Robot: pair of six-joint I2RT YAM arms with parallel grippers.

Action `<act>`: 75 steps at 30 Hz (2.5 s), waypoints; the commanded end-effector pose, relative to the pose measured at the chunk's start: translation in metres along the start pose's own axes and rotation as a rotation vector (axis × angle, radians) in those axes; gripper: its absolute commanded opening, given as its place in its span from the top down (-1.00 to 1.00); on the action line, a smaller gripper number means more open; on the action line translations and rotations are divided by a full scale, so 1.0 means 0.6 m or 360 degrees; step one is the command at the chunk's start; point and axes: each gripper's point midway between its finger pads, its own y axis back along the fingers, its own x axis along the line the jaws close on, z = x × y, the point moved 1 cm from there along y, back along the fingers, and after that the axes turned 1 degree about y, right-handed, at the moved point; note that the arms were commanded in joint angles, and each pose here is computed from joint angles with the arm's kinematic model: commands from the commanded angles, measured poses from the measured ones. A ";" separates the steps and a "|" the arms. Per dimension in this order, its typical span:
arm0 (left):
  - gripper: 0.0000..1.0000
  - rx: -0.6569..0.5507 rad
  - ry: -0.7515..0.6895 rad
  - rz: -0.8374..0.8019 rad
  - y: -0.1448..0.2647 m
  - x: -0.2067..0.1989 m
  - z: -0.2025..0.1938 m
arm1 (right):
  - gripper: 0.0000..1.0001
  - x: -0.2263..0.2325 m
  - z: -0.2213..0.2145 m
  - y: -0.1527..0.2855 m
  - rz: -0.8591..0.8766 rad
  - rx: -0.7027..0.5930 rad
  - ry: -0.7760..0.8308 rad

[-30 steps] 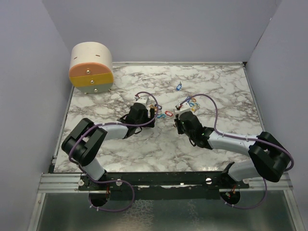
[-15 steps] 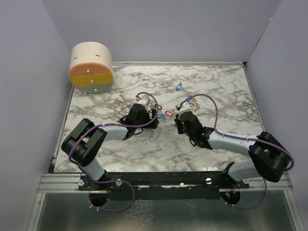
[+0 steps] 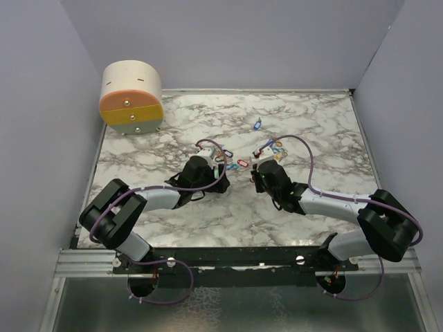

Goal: Put the keys on the keyring

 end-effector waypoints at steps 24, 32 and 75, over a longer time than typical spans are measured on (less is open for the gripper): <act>-0.25 -0.0194 -0.0444 0.0082 -0.051 0.016 0.127 | 0.99 -0.007 0.015 0.005 -0.0037 -0.0074 -0.0028; -0.20 -0.0116 -0.0474 0.0043 -0.073 0.027 0.104 | 0.99 -0.007 0.014 0.005 -0.0039 -0.0073 -0.0029; 0.21 -0.0067 -0.0464 0.0009 -0.069 0.067 0.072 | 0.99 -0.006 0.012 0.001 -0.0038 -0.0066 -0.0022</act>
